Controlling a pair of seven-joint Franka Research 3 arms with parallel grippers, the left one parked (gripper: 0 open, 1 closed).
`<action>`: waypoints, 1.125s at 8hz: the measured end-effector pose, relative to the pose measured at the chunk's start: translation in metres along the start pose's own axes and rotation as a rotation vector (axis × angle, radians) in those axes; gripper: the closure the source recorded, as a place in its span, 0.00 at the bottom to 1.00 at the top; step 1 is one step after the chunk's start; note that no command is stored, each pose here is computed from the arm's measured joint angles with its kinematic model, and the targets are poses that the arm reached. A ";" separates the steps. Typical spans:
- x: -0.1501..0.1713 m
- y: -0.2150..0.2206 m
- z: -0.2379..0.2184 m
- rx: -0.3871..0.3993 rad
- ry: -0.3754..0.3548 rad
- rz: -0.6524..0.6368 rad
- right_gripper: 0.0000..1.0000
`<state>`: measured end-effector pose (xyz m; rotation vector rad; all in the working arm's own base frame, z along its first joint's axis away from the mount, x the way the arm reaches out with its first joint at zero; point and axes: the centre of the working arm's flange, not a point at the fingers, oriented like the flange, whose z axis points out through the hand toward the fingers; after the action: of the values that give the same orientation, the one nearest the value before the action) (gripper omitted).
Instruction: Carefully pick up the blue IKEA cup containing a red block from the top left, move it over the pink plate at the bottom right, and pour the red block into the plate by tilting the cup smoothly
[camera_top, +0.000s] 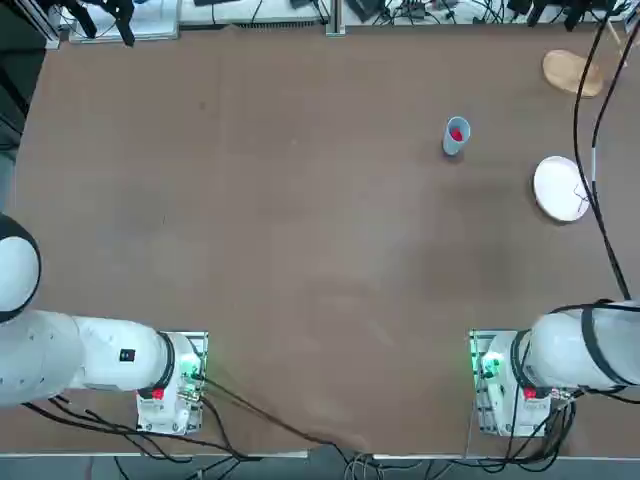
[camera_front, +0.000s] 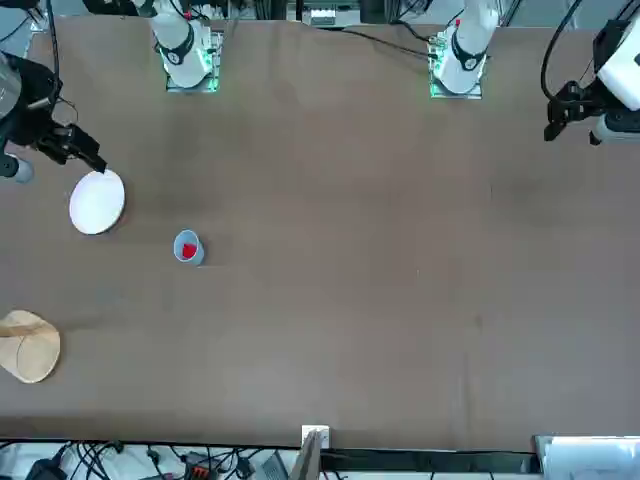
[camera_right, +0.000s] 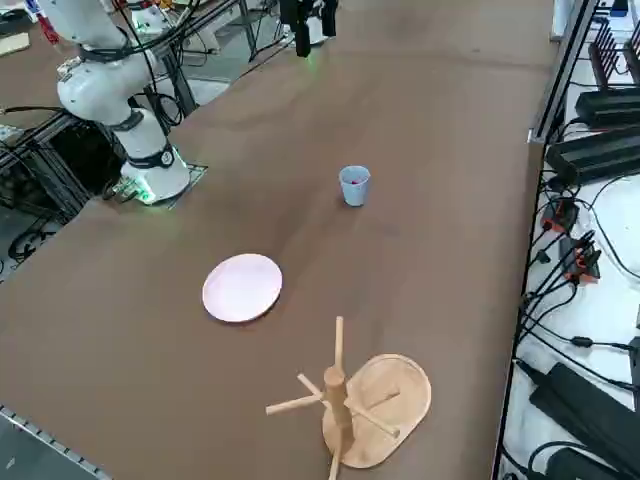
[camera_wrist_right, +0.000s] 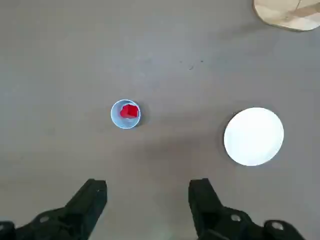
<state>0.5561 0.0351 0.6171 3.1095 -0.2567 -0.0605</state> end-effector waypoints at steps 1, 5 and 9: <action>0.000 0.000 0.000 0.000 0.001 0.000 0.00; -0.004 -0.008 -0.003 0.000 0.005 -0.014 0.00; -0.002 -0.016 0.006 0.000 -0.001 -0.028 0.00</action>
<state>0.5569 0.0507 0.6113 3.1133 -0.2133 -0.0630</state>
